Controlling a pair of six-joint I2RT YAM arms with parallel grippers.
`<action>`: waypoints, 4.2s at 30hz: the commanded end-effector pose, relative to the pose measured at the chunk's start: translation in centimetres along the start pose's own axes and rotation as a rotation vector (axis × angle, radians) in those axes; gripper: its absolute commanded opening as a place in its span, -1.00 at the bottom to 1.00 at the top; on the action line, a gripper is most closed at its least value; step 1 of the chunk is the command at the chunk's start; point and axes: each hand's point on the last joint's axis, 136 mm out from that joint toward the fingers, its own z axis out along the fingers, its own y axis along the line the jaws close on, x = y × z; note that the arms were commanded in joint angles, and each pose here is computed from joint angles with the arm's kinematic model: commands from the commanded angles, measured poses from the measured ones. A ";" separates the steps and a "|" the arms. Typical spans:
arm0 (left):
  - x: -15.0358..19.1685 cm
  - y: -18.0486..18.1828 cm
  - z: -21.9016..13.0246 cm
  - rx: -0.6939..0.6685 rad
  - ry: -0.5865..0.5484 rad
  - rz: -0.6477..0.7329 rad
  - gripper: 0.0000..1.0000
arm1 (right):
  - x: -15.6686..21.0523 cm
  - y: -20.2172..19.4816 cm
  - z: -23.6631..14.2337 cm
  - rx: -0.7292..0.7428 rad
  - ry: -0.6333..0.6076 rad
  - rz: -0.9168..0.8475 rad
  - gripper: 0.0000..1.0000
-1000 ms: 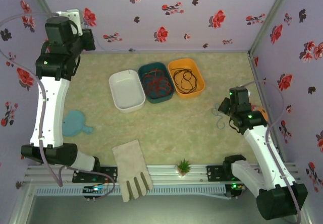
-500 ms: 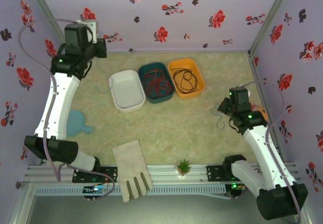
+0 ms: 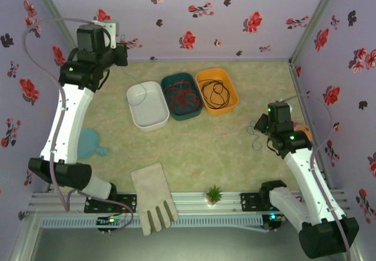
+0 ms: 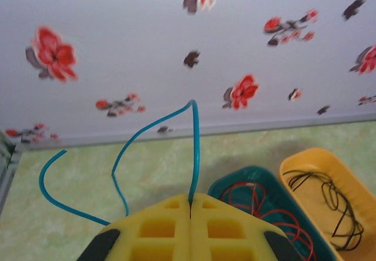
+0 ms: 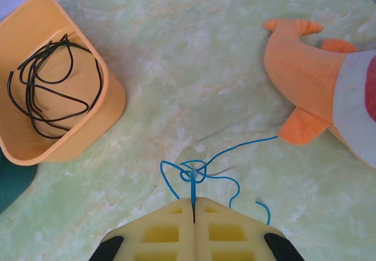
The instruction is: Untangle the cables
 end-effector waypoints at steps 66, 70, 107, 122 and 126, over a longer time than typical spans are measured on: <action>25.7 -1.2 10.2 -0.010 0.589 -0.103 0.12 | -0.5 2.4 -1.3 -0.082 0.004 -0.006 -1.00; 24.3 -1.4 9.1 -0.001 0.557 -0.097 0.52 | 0.2 2.8 -1.1 -0.098 0.028 -0.023 -1.00; 15.9 -10.7 -3.7 0.419 0.181 -0.105 0.99 | -0.3 17.0 -9.6 -0.366 -0.004 -0.400 -1.00; 19.8 -17.3 -2.2 0.798 0.072 -0.049 0.99 | -2.5 16.3 -13.0 -0.418 -0.088 -0.417 -1.00; 21.1 -18.4 -1.7 0.824 0.063 0.026 0.99 | -3.5 16.8 -13.8 -0.439 -0.132 -0.415 -1.00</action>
